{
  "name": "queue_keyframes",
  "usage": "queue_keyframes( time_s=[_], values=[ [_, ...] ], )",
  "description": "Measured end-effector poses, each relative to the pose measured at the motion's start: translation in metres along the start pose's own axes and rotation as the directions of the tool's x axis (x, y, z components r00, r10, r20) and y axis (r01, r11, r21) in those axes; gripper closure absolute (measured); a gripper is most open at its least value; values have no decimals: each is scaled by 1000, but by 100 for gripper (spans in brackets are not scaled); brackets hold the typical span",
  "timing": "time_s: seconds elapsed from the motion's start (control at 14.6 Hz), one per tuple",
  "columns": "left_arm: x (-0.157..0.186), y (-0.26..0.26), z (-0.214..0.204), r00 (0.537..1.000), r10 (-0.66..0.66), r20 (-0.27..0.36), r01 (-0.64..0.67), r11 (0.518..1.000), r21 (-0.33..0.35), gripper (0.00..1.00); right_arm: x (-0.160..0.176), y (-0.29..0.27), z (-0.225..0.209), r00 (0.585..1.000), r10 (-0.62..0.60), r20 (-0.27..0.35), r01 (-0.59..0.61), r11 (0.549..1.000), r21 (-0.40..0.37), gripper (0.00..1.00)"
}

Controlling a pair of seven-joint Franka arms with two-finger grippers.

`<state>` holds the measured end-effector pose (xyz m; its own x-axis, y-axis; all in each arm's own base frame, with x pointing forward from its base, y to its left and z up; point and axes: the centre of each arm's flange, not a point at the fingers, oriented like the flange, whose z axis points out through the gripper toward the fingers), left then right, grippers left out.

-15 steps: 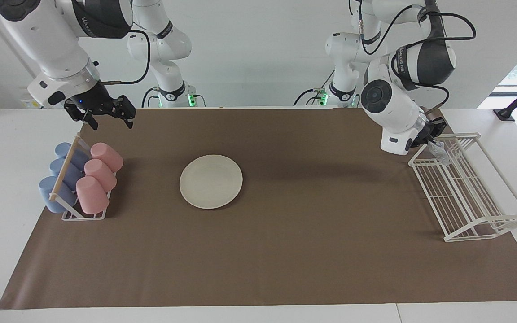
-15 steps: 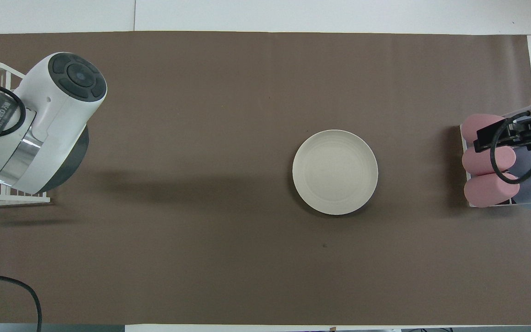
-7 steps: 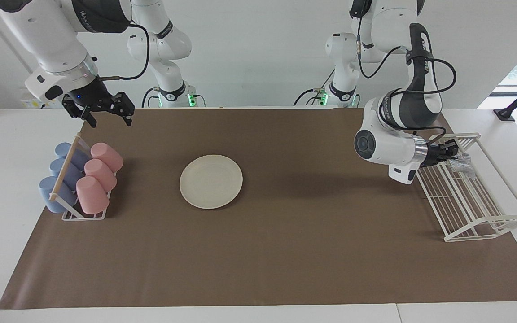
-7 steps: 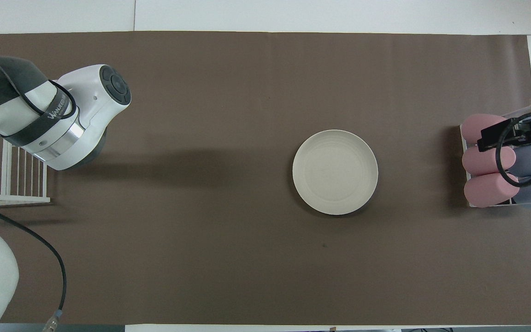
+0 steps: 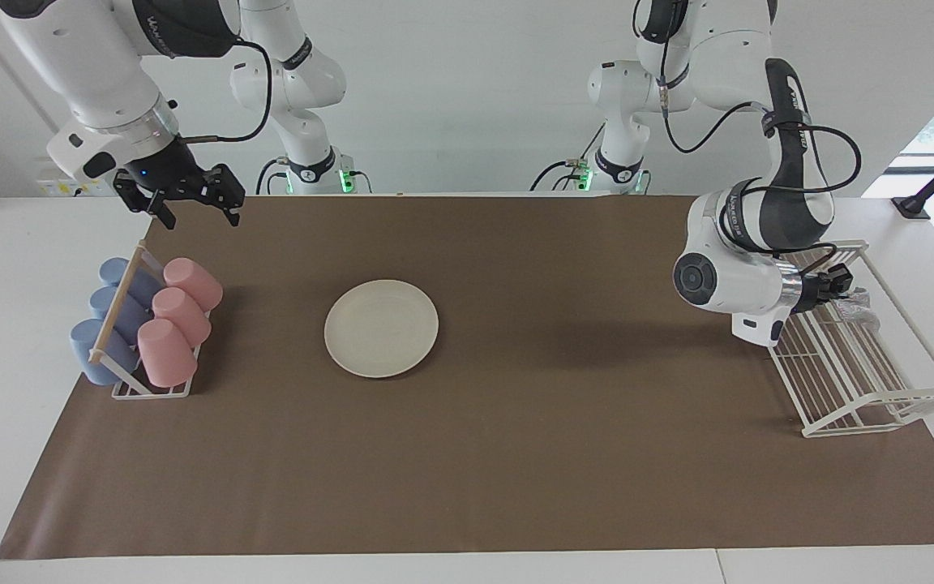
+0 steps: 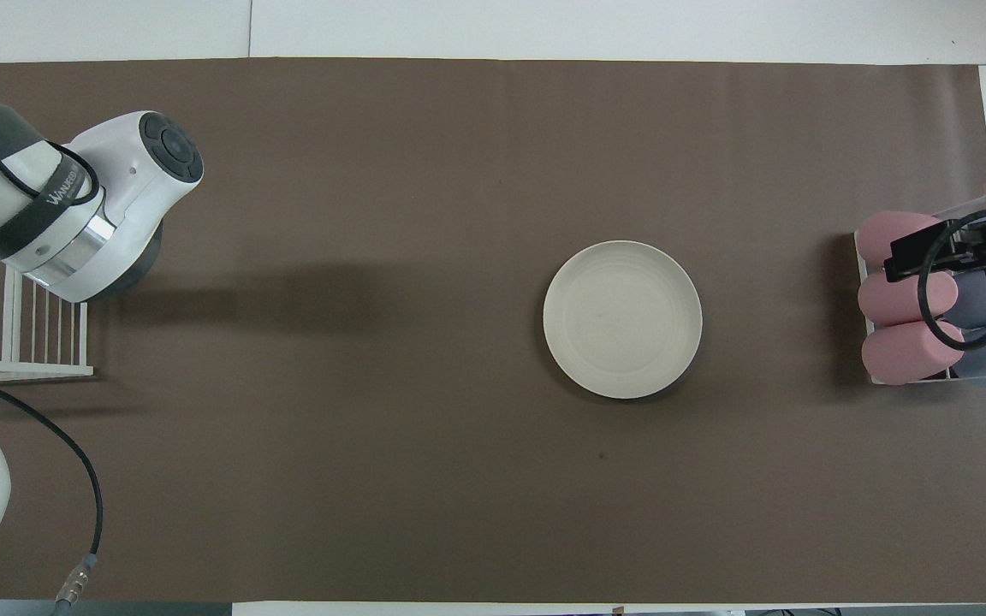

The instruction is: Wipe plate with sponge

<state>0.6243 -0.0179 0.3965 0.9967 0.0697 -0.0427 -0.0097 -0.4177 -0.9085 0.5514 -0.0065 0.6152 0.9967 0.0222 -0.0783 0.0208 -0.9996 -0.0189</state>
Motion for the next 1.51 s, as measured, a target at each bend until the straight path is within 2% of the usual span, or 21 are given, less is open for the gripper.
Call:
queue_keyframes(
  time_s=[0.68, 0.96, 1.03, 1.1, 1.16, 1.23, 1.3, 1.37, 1.51],
  values=[
    [3, 11, 2, 999, -39, -27, 38, 998, -56, 91, 0, 0, 0, 1000, 0, 2, 0, 1000, 0, 0],
    [5, 13, 2, 998, -51, -31, 48, 995, -86, 51, 0, 0, 0, 1000, 0, 2, 0, 1000, 0, 0],
    [5, 14, 2, 998, -55, -30, 52, 994, -97, 46, 0, 0, 0, 1000, 0, 2, 0, 1000, 0, 0],
    [5, 15, 1, 998, -58, -27, 55, 993, -106, 35, 0, 0, 0, 1000, 0, 2, 0, 1000, 0, 0],
    [5, 14, 1, 998, -63, -22, 60, 992, -112, 19, 0, 0, 0, 1000, 0, 2, 0, 1000, 0, 0],
    [5, 13, 3, 998, -67, -17, 64, 991, -117, 14, 0, 0, 0, 1000, 0, 2, 0, 1000, 0, 0],
    [5, 11, 5, 997, -73, -11, 71, 989, -127, 3, 0, 0, 0, 1000, 1, 2, -1, 1000, 0, 0],
    [6, 9, 5, 997, -81, -9, 79, 986, -144, 0, 0, -1, 0, 1000, 1, 2, -1, 1000, 0, 0],
    [8, 1, 3, 994, -107, 4, 106, 974, -200, 0, 0, -10, 0, 1000, -8, 2, 8, 1000, -1, 0]
  ],
)
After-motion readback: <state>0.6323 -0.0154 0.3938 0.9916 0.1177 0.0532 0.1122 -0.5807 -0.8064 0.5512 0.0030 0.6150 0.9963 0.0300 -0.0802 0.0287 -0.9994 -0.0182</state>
